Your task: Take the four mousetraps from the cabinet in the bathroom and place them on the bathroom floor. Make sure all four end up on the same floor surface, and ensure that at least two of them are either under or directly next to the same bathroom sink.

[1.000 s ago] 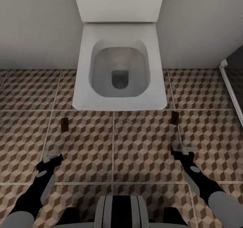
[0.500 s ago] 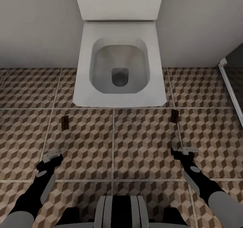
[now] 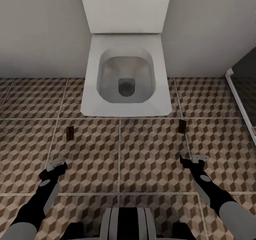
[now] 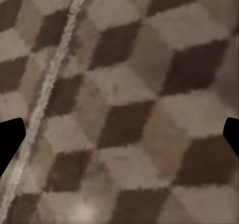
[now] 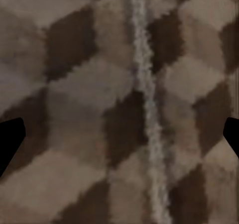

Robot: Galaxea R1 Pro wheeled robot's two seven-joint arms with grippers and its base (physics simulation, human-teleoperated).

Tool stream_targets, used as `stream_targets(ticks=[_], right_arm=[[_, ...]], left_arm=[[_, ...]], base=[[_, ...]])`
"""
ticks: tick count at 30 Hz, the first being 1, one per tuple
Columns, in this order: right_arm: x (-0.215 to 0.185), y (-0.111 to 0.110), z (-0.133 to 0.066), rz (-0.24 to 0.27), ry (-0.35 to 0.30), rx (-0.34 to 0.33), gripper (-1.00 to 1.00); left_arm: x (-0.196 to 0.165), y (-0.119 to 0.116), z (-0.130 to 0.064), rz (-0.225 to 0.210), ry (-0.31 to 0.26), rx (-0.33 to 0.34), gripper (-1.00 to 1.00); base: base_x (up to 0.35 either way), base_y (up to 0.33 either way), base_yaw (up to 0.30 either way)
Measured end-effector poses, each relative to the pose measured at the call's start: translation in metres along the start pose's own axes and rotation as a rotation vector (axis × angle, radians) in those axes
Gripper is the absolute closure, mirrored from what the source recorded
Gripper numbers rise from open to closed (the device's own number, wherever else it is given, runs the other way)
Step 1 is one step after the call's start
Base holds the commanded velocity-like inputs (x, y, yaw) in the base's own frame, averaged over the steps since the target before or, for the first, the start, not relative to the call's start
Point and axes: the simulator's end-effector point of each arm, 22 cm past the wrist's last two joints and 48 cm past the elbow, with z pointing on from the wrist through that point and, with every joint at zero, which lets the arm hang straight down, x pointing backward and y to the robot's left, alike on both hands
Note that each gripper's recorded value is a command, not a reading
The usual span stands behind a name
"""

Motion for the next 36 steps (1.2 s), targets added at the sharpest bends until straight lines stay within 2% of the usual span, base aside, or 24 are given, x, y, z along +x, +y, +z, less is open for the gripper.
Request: stream_targets(ticks=[10, 20, 25, 28, 33, 36], right_arm=[[-0.026, -0.003, -0.008, 0.011, -0.038, 0.002, -1.0], [-0.049, -0.008, -0.016, 0.013, -0.073, 0.006, -1.0], [-0.035, -0.02, -0.021, -0.02, -0.041, 0.026, -1.0], [-0.034, -0.025, -0.024, -0.025, -0.034, 0.032, -1.0], [-0.024, -0.036, -0.03, -0.033, -0.008, 0.05, -1.0], [-0.024, -0.04, -0.033, -0.034, -0.005, 0.056, -1.0]], left_arm=[[-0.022, 0.0, -0.01, -0.02, -0.033, 0.004, -1.0], [-0.046, 0.012, -0.017, -0.033, -0.07, -0.001, -1.0], [-0.025, 0.022, -0.017, -0.024, -0.022, -0.018, -1.0], [-0.025, 0.029, -0.018, -0.022, -0.021, -0.025, -1.0], [-0.036, 0.056, -0.016, -0.01, -0.035, -0.05, -1.0], [-0.038, 0.06, -0.018, -0.012, -0.037, -0.05, -1.0]], base=[[0.0, 0.0, 0.0], [0.0, 0.0, 0.0], [0.0, 0.0, 0.0], [0.0, 0.0, 0.0], [0.0, 0.0, 0.0], [0.0, 0.0, 0.0]])
